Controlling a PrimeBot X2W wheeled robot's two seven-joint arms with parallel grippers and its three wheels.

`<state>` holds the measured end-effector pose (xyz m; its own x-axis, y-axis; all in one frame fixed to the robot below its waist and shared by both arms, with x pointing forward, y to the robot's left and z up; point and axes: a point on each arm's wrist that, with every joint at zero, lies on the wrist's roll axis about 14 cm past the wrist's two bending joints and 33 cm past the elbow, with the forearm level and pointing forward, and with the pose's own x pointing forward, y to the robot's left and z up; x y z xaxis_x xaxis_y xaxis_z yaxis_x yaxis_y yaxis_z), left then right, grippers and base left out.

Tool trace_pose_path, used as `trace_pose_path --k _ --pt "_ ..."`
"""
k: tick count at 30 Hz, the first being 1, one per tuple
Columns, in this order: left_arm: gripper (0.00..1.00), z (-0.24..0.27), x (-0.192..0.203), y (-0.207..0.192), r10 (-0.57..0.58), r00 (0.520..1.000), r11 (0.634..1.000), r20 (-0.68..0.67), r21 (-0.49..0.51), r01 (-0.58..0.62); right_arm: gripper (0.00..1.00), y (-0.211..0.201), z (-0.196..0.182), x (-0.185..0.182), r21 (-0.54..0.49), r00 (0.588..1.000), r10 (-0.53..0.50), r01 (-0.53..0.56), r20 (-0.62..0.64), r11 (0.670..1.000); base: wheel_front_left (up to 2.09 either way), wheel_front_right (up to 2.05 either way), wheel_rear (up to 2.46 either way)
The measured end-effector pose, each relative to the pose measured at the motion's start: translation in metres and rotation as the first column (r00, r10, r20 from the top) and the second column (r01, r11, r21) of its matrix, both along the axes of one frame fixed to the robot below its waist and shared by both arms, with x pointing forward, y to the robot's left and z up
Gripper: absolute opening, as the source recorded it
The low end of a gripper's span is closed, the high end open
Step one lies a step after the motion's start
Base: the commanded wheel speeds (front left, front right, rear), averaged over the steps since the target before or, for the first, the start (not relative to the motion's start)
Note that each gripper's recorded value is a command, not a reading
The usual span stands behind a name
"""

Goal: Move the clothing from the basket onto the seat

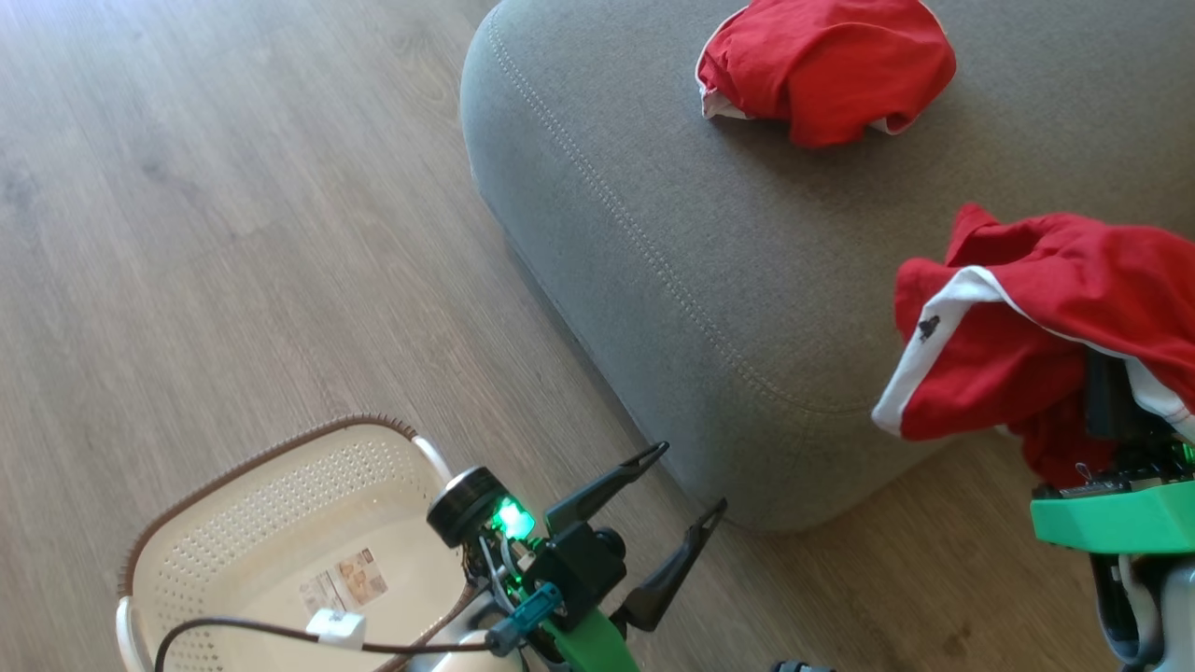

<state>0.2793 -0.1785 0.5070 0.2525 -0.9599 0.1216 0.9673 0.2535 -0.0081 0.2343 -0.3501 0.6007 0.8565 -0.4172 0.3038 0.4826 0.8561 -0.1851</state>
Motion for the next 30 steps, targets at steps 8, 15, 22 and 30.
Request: trace_pose_path --k 8,15,22,30 --pt "1.0 -0.004 0.001 0.0 -0.002 1.0 1.0 -0.017 0.0 0.002 0.0 0.003 -0.002 0.007 0.001 1.0 0.012 -0.012 -0.01 1.0 0.0 0.0 0.0" --pt "1.0 -0.023 0.013 0.005 -0.008 0.999 1.0 -0.035 0.025 0.009 0.0 -0.011 0.025 0.037 -0.07 0.999 0.008 -0.006 0.031 0.998 0.0 0.0 0.0" --pt "1.0 -0.046 0.046 0.009 -0.021 0.999 0.999 -0.033 0.029 0.022 0.0 -0.034 0.05 0.082 -0.136 0.997 -0.033 0.043 0.073 0.99 0.0 0.0 0.0" --pt "1.0 -0.097 0.058 0.024 -0.046 0.995 0.995 -0.093 0.079 0.053 0.0 -0.043 0.063 0.155 -0.219 0.997 0.001 0.016 0.076 0.976 0.0 0.0 0.0"
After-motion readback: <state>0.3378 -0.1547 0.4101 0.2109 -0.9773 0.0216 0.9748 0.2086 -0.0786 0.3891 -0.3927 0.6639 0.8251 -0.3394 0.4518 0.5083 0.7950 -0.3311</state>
